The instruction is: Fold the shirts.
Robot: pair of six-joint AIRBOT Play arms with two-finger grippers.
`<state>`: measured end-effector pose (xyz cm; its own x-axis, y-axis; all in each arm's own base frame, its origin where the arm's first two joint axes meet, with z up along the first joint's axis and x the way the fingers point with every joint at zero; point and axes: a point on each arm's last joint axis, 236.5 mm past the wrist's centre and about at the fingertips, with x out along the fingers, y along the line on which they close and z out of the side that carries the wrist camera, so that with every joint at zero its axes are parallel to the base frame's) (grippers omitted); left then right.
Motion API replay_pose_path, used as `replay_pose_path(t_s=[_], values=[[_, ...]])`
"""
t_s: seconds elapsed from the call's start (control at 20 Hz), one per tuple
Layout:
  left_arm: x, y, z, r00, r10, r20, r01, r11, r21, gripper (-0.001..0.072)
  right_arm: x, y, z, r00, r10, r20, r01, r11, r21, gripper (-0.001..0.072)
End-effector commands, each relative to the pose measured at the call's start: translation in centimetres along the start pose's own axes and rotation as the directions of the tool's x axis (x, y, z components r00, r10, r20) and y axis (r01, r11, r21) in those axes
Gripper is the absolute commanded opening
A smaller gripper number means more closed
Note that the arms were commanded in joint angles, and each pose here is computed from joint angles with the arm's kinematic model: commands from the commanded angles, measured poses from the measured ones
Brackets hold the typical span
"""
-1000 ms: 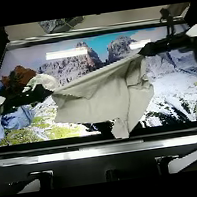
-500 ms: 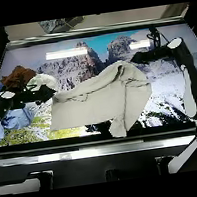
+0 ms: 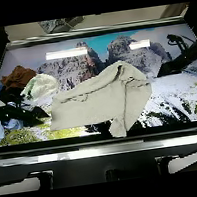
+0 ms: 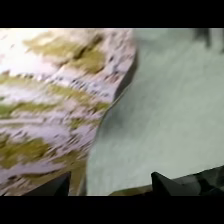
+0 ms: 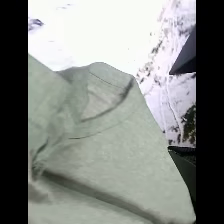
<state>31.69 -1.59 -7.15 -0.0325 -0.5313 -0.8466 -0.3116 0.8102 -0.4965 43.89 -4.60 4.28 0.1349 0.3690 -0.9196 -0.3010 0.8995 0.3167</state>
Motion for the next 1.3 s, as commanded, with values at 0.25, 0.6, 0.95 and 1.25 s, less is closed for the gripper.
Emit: replay_pose_path(t_s=[0.25, 0.6, 0.95, 1.25], values=[[4.5, 1.9, -4.1, 0.998, 0.012, -0.060, -0.014, 1.000, -0.023, 0.0481, 1.6, 1.1, -4.5, 0.983, 0.026, -0.184, -0.026, 1.000, 0.004, 0.0545], [5.3, 1.1, -2.5, 0.999, 0.033, 0.008, -0.033, 0.999, -0.006, 0.0039, 1.7, 1.3, -5.7, 0.973, 0.032, -0.227, -0.030, 0.999, 0.011, 0.0539], [3.9, 0.3, -2.3, 0.998, 0.032, 0.051, -0.034, 0.999, 0.042, 0.0038, 11.6, 7.7, -13.1, 0.924, 0.215, -0.315, -0.206, 0.977, 0.061, 0.0585], [3.3, -0.2, -2.3, 0.997, 0.029, 0.071, -0.034, 0.997, 0.065, 0.0038, 16.1, 11.5, -12.5, 0.914, 0.388, -0.120, -0.352, 0.904, 0.243, 0.0521]])
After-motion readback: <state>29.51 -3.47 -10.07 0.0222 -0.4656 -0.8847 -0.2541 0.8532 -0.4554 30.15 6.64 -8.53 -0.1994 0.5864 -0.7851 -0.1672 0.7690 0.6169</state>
